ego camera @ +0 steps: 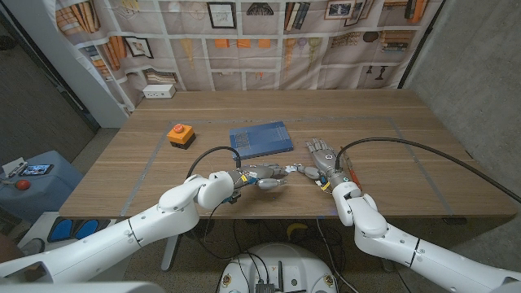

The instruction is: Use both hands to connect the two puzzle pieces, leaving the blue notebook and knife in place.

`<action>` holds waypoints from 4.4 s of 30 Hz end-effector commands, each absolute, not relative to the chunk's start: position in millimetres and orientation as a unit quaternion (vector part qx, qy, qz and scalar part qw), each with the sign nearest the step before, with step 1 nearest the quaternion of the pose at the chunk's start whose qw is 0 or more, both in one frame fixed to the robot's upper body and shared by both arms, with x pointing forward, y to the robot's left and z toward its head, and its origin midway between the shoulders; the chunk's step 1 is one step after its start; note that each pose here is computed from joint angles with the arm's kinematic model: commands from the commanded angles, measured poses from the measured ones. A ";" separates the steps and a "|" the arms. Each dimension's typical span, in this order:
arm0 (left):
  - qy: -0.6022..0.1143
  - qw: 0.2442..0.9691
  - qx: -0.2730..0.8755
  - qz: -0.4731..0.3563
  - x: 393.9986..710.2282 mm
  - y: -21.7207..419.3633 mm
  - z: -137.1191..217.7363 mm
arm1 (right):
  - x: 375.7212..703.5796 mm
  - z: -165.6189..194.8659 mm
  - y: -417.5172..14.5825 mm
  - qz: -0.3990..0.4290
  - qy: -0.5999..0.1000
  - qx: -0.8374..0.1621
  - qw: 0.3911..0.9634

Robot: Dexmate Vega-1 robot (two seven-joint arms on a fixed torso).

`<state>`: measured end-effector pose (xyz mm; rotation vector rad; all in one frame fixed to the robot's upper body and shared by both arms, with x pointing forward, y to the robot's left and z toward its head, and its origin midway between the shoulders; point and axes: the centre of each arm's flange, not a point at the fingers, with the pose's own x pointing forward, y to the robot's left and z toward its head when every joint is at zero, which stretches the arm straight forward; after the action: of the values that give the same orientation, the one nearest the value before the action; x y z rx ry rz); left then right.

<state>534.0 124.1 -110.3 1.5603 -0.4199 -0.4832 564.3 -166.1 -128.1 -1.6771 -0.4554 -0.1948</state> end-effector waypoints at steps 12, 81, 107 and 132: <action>-0.185 0.666 0.690 -0.214 536.4 127.2 -110.1 | 557.2 -113.4 -164.8 -0.099 -0.220 -0.720 0.651; -0.191 0.661 0.693 -0.215 539.0 127.6 -107.3 | 571.4 -123.4 -169.7 -0.078 -0.215 -0.714 0.662; -0.194 0.662 0.691 -0.214 537.6 127.2 -108.2 | 577.0 -122.0 -171.1 -0.079 -0.196 -0.708 0.673; -0.194 0.663 0.691 -0.214 536.2 128.2 -109.3 | 579.4 -127.2 -177.2 -0.079 -0.194 -0.719 0.662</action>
<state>537.0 127.5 -108.9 1.5628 -0.4372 -0.4852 578.3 -173.9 -127.0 -1.6120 -0.4312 -0.1759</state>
